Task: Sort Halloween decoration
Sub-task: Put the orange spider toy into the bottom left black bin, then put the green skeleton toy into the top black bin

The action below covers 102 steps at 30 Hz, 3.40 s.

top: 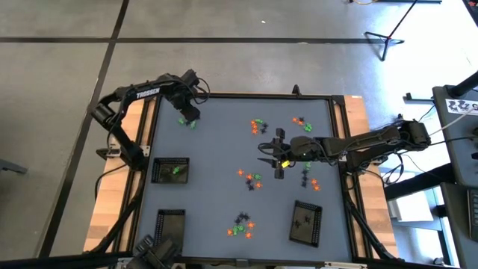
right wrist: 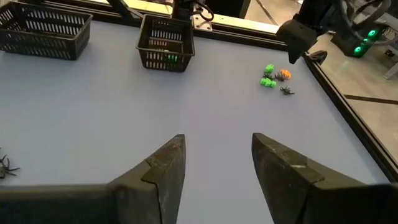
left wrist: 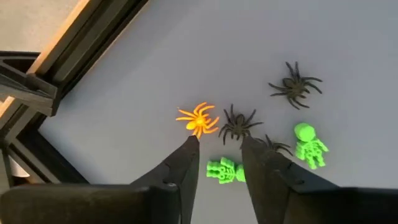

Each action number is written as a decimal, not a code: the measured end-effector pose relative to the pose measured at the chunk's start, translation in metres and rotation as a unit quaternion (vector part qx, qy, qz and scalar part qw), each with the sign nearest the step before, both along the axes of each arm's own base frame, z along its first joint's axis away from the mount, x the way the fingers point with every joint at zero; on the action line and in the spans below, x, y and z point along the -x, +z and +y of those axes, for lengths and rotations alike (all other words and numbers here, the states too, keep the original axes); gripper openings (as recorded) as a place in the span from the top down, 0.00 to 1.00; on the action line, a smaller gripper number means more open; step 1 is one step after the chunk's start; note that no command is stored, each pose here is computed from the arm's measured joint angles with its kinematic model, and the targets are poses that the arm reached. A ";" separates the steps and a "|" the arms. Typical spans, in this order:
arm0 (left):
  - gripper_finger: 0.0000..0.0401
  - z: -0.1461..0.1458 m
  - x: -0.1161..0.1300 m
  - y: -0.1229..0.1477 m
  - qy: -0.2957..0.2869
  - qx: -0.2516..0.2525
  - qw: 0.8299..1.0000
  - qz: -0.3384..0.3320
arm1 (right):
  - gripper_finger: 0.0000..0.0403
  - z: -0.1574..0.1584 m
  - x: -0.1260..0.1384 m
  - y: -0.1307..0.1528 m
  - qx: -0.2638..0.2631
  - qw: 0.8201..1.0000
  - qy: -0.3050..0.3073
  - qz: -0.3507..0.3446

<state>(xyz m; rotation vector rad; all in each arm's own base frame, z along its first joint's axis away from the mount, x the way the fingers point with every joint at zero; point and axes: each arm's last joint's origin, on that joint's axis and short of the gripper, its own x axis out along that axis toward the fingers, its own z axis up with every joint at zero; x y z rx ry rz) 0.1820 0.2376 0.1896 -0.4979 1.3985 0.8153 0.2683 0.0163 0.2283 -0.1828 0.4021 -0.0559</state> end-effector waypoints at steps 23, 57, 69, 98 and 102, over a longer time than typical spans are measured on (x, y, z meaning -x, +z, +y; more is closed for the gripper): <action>0.72 0.022 0.007 -0.053 0.033 0.055 0.996 0.057 | 0.55 0.001 0.000 0.000 -0.007 1.000 0.015 0.000; 1.00 -0.161 -0.023 0.084 -0.057 -0.002 0.996 -0.062 | 0.55 0.001 0.000 0.001 -0.007 1.000 0.015 -0.005; 1.00 -0.323 -0.004 0.089 -0.065 0.102 0.990 -0.073 | 0.55 0.001 -0.001 0.003 -0.008 1.000 0.015 -0.016; 0.77 -0.446 0.014 0.043 -0.110 0.171 0.977 -0.064 | 0.55 0.002 -0.003 0.008 -0.023 0.998 0.033 -0.040; 0.77 -0.426 0.004 0.042 -0.127 0.112 0.984 -0.055 | 0.55 0.002 -0.003 0.008 -0.022 0.998 0.033 -0.040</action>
